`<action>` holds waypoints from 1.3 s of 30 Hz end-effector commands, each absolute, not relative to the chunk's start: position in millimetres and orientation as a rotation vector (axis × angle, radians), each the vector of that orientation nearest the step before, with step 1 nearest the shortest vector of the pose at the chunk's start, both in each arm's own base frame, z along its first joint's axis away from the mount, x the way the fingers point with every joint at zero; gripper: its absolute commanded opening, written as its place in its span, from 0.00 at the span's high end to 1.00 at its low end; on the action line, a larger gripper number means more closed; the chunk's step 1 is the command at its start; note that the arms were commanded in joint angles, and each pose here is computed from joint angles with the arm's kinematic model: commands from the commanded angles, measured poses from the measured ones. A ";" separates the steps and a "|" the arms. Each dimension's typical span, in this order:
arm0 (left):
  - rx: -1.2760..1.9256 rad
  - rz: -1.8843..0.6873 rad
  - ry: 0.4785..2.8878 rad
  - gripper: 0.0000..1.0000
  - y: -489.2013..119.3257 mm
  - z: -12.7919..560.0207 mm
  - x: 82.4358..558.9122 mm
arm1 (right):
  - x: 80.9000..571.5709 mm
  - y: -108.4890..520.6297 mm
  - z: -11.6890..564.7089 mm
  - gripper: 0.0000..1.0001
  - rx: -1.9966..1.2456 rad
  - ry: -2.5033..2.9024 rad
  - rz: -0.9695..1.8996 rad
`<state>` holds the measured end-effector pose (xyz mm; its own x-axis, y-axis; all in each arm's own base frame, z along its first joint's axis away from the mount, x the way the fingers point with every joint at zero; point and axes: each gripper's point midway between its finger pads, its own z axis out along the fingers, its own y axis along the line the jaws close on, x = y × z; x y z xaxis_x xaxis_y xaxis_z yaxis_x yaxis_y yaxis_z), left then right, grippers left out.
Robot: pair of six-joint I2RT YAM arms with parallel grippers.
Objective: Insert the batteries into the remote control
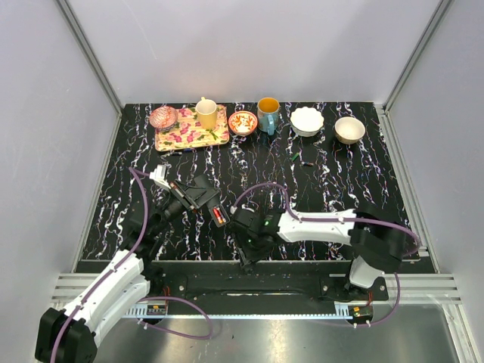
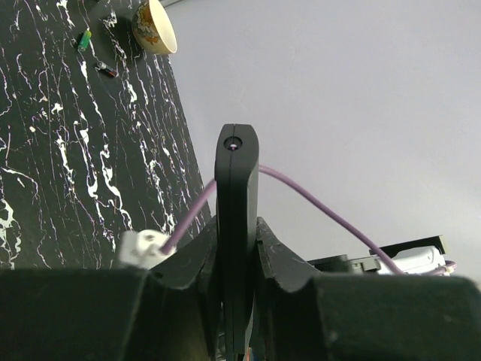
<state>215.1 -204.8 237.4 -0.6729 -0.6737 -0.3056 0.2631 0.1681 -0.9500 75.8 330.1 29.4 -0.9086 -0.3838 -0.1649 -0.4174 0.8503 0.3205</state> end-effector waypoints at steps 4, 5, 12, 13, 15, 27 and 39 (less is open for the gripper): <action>-0.359 -1.615 1.672 1.00 -205.5 245.4 213.3 | 122.2 314.1 84.7 0.64 -0.448 2.772 0.568; -0.362 -1.613 1.674 1.00 -205.6 244.6 214.1 | 132.8 308.6 93.2 0.64 -0.387 2.751 0.595; -0.373 -1.607 1.667 1.00 -205.3 243.2 217.9 | 241.0 247.7 116.2 0.66 0.424 2.561 0.685; -0.373 -1.607 1.667 1.00 -205.5 243.4 218.5 | 255.8 238.7 119.1 0.66 0.595 2.518 0.701; -0.367 -1.606 1.660 1.00 -205.9 245.5 219.5 | 275.3 226.8 116.8 0.66 0.778 2.430 0.679; -0.353 -1.597 1.643 1.00 -205.2 245.4 220.1 | 313.5 202.7 59.3 0.64 1.440 2.225 0.456; -0.360 -1.600 1.656 1.00 -205.0 234.3 218.2 | 323.6 225.8 72.5 0.21 1.301 2.349 0.474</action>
